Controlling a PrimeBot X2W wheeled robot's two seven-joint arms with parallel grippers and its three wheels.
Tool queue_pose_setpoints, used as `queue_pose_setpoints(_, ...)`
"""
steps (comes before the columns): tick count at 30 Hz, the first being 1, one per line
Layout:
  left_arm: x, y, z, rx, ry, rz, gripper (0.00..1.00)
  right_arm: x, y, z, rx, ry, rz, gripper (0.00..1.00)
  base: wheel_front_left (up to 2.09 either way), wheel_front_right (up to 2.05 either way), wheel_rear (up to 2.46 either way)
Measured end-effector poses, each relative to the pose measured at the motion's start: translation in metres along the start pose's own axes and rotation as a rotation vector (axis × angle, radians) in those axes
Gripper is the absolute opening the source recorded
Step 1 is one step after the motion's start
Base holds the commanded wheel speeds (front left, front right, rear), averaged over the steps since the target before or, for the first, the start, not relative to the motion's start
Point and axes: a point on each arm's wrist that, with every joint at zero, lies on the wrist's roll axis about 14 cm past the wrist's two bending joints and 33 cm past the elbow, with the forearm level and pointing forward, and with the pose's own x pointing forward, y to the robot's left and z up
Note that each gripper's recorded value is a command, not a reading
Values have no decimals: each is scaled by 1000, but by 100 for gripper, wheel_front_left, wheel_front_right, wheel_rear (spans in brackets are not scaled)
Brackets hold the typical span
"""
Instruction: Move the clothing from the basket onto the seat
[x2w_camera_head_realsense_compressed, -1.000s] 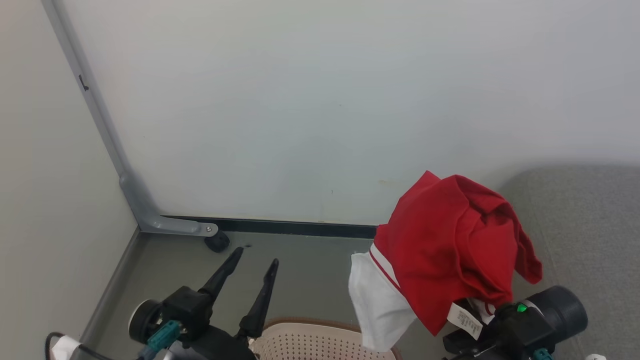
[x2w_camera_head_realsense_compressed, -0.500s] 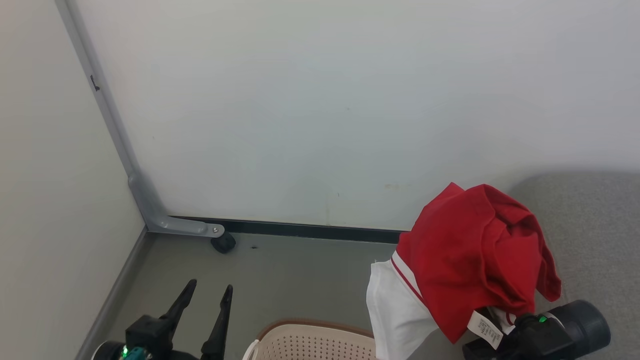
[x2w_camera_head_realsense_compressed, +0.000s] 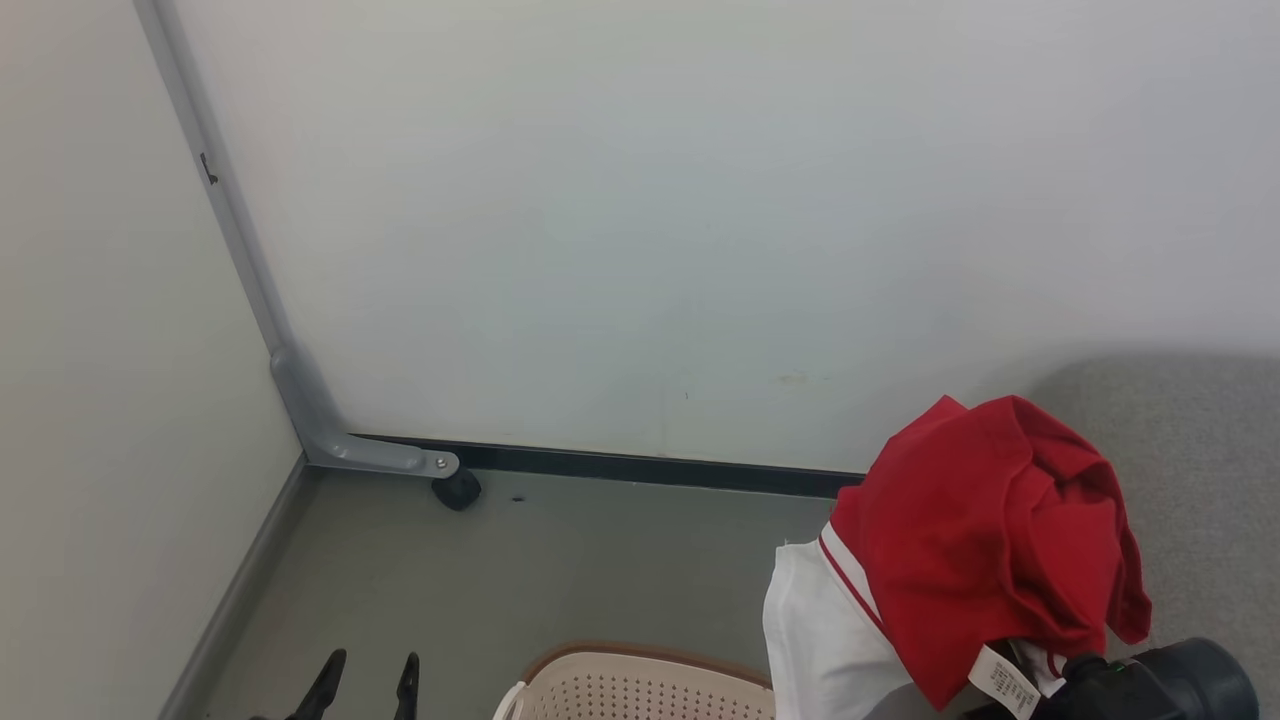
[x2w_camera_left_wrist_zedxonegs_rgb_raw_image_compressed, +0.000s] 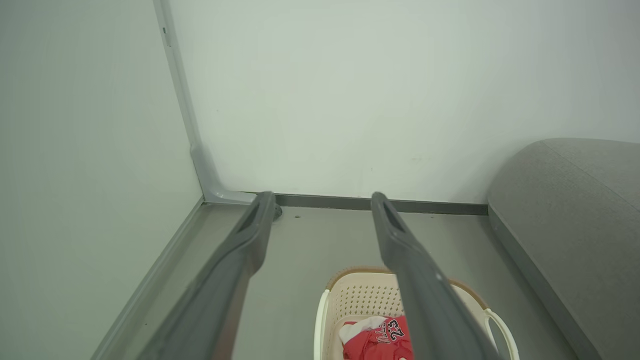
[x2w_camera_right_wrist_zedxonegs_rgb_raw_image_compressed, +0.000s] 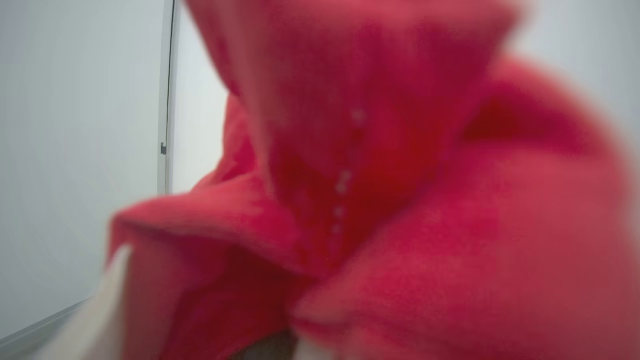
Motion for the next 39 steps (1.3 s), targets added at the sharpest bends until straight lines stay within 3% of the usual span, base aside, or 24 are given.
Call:
queue_pose_setpoints(23,-18,-13,-19,-7,26,14,100,-8,-6,-1,13,11,-39,0,0,0,0)
queue_pose_setpoints(39,-17,-31,-16,-16,8,-63,100,-9,-8,-3,16,16,-49,0,0,0,0)
